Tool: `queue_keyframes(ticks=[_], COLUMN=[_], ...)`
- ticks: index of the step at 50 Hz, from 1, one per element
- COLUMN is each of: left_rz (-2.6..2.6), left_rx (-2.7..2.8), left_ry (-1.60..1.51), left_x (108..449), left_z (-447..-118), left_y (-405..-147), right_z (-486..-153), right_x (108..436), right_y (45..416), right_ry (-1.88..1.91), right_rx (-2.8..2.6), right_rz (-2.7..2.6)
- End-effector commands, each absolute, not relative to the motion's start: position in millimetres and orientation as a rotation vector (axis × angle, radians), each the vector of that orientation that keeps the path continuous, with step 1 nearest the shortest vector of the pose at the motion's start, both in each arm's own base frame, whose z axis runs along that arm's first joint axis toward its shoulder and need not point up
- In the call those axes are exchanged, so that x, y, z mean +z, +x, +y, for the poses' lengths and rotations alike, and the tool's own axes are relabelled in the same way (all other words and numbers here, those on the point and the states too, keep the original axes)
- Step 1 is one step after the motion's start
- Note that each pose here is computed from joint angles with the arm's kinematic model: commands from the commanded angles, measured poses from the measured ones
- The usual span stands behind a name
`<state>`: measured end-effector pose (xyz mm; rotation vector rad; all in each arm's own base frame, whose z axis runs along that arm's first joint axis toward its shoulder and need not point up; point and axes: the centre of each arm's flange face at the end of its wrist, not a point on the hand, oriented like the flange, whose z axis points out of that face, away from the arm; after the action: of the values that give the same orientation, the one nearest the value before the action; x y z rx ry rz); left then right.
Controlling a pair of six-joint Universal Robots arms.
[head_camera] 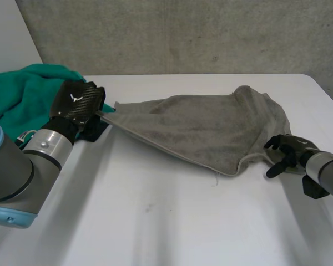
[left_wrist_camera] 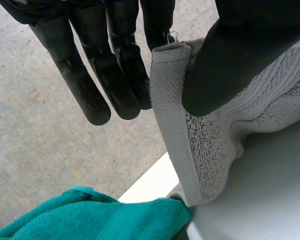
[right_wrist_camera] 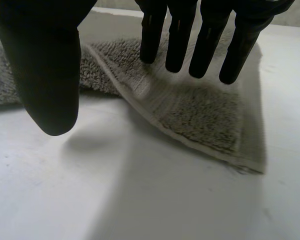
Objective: Fold the laundry.
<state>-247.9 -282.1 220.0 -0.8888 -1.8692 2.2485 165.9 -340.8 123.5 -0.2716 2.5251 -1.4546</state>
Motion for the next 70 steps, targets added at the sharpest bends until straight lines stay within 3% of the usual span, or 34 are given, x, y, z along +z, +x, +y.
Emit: queue_keyframes(ticks=[1, 11, 17, 24, 28, 32, 38, 48, 52, 57, 63, 70], left_rz=[-1.849, -1.862, -1.973, -2.268, -2.413, -2.434, -2.359, -2.278, -2.365, -2.359, -2.277, -2.223], left_rx=[2.270, 2.253, 2.156, 1.818, 1.518, 1.330, 1.527, 1.878, 1.919, 1.939, 2.000, 2.039], left_ry=[-0.880, -0.876, -0.903, -1.080, -1.331, -1.541, -1.562, -1.234, -1.186, -1.193, -1.171, -1.110], left_x=[225.9, 230.2, 240.5, 224.8, 204.5, 192.2, 179.9, 171.5, 162.4, 153.3, 154.1, 170.1], left_z=[-284.9, -278.4, -252.1, -199.8, -163.8, -145.2, -191.3, -291.7, -313.2, -318.5, -332.1, -328.4], left_y=[-249.2, -249.1, -234.7, -212.7, -200.8, -195.6, -211.8, -246.1, -250.6, -267.9, -282.7, -290.0], right_z=[-355.1, -366.4, -337.5, -293.6, -256.6, -254.2, -287.8, -356.7, -380.2, -395.2, -416.9, -402.9], right_x=[111.5, 127.0, 202.3, 191.3, 193.8, 194.4, 192.9, 170.7, 159.4, 142.7, 133.9, 140.2], right_y=[173.2, 164.6, 152.4, 116.4, 114.4, 117.0, 118.3, 170.3, 179.5, 198.0, 194.5, 184.1], right_ry=[-0.283, -0.233, -0.652, -1.336, -1.538, -1.599, -1.599, -1.688, -1.681, -1.715, -1.588, -1.306], right_rx=[-1.507, -1.738, -1.968, -1.518, -1.199, -1.198, -1.555, -2.044, -2.121, -2.129, -2.181, -2.131], right_rz=[2.544, 2.561, 2.502, 2.802, 2.839, 2.814, 2.768, 2.466, 2.420, 2.363, 2.508, 2.613])
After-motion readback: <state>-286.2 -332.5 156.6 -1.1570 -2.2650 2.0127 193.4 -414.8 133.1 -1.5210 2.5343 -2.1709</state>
